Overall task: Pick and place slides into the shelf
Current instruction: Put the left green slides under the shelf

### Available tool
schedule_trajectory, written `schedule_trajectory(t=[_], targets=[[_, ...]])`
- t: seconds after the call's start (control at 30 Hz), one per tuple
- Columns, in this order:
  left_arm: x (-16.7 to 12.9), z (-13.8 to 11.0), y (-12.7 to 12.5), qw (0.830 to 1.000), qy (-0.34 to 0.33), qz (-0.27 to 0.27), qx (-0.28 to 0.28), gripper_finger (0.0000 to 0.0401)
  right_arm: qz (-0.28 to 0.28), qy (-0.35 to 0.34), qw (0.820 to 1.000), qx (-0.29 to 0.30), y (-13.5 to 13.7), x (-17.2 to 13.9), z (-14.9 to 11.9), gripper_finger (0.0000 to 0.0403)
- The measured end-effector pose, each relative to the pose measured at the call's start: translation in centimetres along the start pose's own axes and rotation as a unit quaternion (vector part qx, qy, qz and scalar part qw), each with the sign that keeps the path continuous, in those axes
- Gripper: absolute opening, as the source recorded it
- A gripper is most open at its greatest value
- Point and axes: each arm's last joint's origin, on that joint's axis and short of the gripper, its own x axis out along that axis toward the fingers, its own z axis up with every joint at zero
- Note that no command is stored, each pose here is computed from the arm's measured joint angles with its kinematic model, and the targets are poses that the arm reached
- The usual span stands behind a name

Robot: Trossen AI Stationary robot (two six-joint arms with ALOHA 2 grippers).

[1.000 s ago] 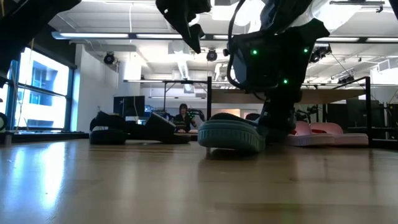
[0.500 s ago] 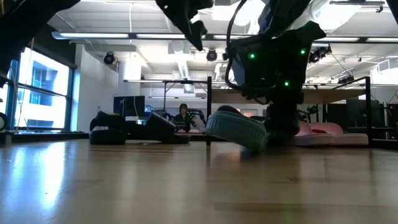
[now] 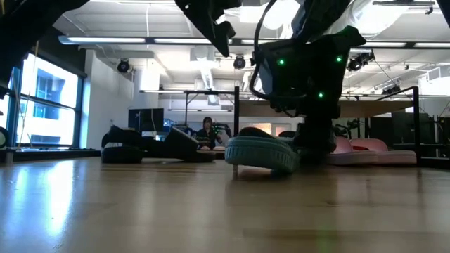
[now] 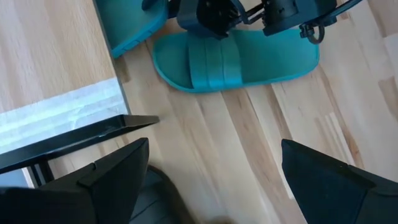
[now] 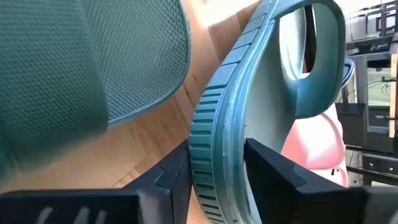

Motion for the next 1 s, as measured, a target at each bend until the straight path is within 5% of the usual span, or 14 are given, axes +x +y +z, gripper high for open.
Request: schedule_trajectory(t=[0.57,1.0], targets=[[0.0,-0.1,-0.1,1.000,0.006,-0.005,-0.004,0.0347,0.063,-0.007,0.998,-0.012,-1.1,-0.6,0.8,0.0226],[0.0,-0.1,-0.1,1.000,0.006,-0.005,-0.006,0.0347,0.111,0.018,0.990,-0.087,-0.9,-0.6,0.5,0.0241]])
